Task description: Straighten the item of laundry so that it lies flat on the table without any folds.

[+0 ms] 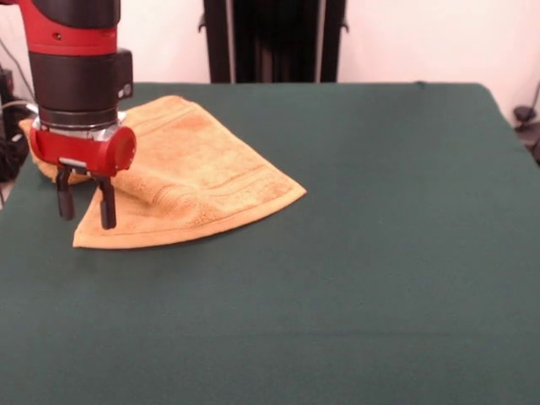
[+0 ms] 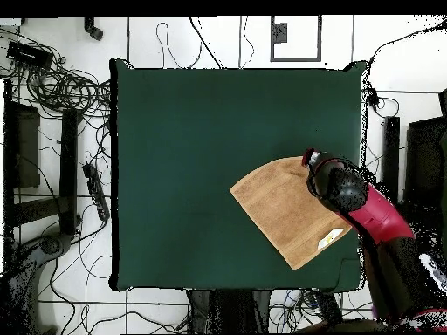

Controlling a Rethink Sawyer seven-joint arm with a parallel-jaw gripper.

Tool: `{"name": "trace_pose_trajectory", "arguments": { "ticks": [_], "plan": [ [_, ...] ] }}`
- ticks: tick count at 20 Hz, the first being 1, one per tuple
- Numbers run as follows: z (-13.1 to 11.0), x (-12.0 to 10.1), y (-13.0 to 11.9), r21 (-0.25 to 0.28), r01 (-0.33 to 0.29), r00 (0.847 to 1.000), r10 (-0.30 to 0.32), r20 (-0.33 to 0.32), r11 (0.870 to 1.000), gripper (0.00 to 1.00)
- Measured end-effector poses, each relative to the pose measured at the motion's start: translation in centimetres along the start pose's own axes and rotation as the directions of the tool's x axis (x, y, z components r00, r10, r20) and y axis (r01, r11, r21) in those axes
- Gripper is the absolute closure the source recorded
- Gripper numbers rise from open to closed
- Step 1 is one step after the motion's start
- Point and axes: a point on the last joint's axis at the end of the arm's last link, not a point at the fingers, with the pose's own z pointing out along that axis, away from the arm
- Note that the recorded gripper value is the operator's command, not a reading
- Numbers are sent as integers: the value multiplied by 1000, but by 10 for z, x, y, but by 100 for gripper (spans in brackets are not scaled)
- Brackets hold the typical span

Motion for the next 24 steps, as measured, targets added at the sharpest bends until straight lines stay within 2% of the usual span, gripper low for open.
{"name": "trace_pose_trajectory", "arguments": {
  "ticks": [4, 15, 24],
  "plan": [
    [3, 1, -1, 0, -9, 1000, 9, 2, 1000, 0],
    [40, 33, 1, -6, -40, 999, 40, -36, 999, 0],
    [40, 30, 4, -3, -65, 998, 65, -20, 998, 0]
  ]
}}
